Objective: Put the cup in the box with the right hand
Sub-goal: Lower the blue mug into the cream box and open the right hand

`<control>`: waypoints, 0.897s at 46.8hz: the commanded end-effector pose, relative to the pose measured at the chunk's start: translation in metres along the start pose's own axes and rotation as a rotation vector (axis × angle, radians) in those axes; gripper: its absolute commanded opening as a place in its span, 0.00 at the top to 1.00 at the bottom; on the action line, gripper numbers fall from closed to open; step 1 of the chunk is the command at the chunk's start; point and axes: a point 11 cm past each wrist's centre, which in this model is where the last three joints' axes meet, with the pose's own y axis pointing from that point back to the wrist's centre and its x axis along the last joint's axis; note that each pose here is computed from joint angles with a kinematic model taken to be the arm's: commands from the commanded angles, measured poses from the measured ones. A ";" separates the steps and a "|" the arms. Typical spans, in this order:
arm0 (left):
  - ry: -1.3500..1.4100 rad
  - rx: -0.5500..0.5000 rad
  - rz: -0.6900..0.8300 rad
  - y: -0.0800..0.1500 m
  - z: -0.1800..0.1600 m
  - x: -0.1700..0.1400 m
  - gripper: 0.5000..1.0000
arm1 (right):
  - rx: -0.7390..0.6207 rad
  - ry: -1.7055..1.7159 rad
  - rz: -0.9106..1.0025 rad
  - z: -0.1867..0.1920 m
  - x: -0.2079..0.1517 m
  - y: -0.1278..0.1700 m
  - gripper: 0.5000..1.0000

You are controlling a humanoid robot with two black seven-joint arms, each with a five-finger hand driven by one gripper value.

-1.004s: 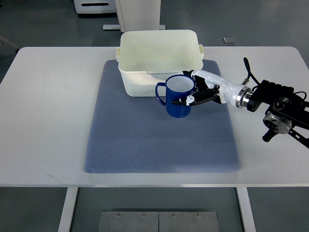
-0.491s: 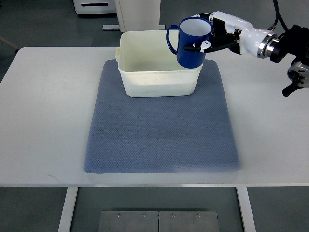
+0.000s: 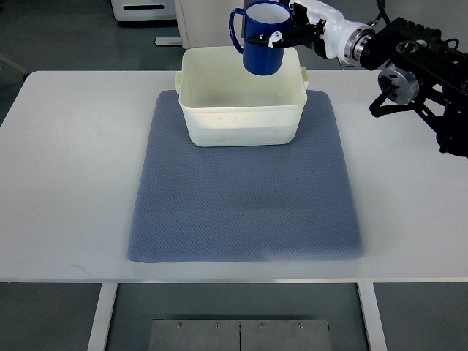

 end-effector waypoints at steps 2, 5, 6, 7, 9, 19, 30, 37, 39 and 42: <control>-0.001 0.000 0.000 0.000 0.000 0.000 0.00 | -0.024 -0.015 0.023 0.012 0.001 -0.006 1.00; -0.001 0.000 0.000 0.000 0.000 0.000 0.00 | -0.037 -0.023 0.034 0.018 0.001 -0.008 1.00; 0.000 0.000 0.000 0.000 0.000 0.000 0.00 | -0.041 -0.024 0.035 0.019 0.000 -0.009 1.00; 0.000 0.000 0.000 0.000 0.000 0.000 0.00 | -0.044 -0.026 0.036 0.021 0.000 -0.009 1.00; -0.001 0.000 0.000 0.000 0.000 0.000 0.00 | -0.052 -0.031 0.039 0.026 -0.001 -0.010 1.00; 0.000 0.000 0.000 0.000 0.000 0.000 0.00 | -0.074 -0.043 0.032 0.036 -0.011 -0.015 1.00; -0.001 0.000 0.000 0.000 0.000 0.000 0.00 | -0.121 -0.038 0.038 0.051 -0.022 -0.017 1.00; -0.001 0.000 0.000 0.000 0.000 0.000 0.00 | -0.122 -0.039 0.024 0.053 -0.032 -0.021 1.00; 0.000 0.000 0.000 0.000 0.000 0.000 0.00 | -0.121 -0.040 0.021 0.053 -0.034 -0.021 1.00; 0.002 0.000 0.000 0.000 0.000 0.000 0.00 | -0.115 -0.044 0.021 0.052 -0.034 -0.022 1.00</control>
